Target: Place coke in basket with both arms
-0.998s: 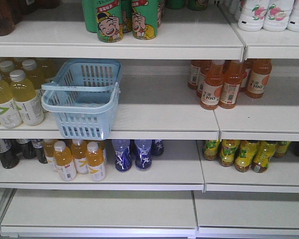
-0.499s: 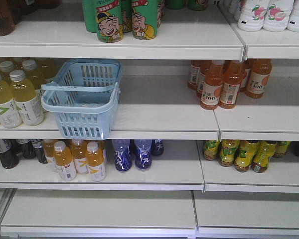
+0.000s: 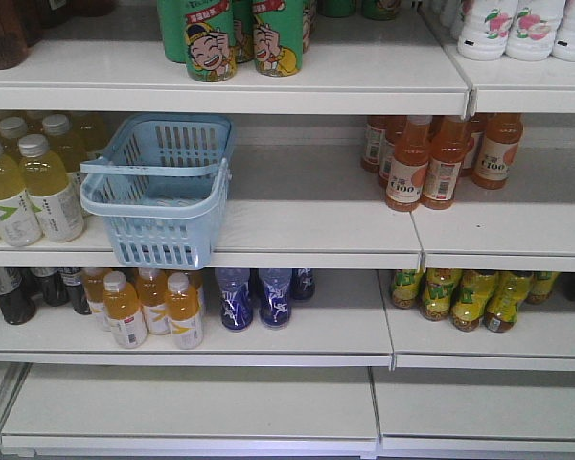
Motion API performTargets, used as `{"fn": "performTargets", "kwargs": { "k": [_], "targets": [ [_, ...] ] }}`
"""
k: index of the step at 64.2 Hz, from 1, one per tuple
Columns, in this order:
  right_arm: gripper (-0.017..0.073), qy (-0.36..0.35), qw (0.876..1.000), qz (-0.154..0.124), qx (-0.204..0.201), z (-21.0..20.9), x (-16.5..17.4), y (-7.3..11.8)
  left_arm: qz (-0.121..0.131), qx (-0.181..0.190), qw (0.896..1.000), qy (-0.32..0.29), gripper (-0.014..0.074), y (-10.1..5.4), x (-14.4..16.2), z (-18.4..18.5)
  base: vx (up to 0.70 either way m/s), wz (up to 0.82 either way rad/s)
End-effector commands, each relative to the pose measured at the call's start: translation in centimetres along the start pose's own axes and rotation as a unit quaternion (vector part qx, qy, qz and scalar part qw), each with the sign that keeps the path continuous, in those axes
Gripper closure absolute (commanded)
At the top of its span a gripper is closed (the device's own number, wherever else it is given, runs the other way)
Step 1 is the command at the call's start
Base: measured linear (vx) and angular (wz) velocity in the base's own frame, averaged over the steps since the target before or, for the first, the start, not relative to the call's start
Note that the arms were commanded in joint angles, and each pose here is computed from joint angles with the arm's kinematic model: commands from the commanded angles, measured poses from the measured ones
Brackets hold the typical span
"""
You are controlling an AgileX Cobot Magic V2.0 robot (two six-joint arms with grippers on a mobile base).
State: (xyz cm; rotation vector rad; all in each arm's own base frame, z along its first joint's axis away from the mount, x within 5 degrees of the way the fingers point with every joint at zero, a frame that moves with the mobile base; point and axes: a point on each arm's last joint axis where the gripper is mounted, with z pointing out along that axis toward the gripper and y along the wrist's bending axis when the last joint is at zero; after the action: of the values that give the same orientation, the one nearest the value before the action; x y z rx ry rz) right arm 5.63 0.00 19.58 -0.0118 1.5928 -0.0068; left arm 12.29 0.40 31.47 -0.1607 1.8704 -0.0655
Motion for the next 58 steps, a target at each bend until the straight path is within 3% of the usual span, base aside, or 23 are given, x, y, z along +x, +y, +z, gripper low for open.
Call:
{"fn": "performTargets", "kwargs": {
  "k": [1,13,25,50,58],
  "targets": [
    [0.0569,-0.038,0.999,-0.004,0.002,-0.03,-0.48,-0.01,-0.009,0.010,0.999,-0.045,0.0600,-0.28,-1.60,-0.25,0.00,0.00],
    [0.0569,-0.038,0.999,-0.004,0.002,-0.03,-0.48,-0.01,-0.009,0.009,0.999,-0.039,0.0586,-0.27,-1.52,-0.03,0.00,0.00],
    [0.0569,-0.038,0.999,-0.004,0.002,-0.03,-0.48,-0.01,-0.010,0.009,0.999,-0.038,0.0518,-0.27,-1.51,-0.03,0.00,0.00],
    [0.0569,-0.038,0.999,-0.004,0.002,-0.03,-0.48,-0.01,-0.015,0.010,0.999,-0.037,0.0132,-0.29,-1.48,-0.03,0.00,0.00],
    [0.0569,-0.038,0.999,-0.004,0.002,-0.03,-0.48,-0.01,-0.029,0.015,0.999,-0.037,0.0060,-0.36,-1.49,-0.03,0.00,0.00]
  ]
}}
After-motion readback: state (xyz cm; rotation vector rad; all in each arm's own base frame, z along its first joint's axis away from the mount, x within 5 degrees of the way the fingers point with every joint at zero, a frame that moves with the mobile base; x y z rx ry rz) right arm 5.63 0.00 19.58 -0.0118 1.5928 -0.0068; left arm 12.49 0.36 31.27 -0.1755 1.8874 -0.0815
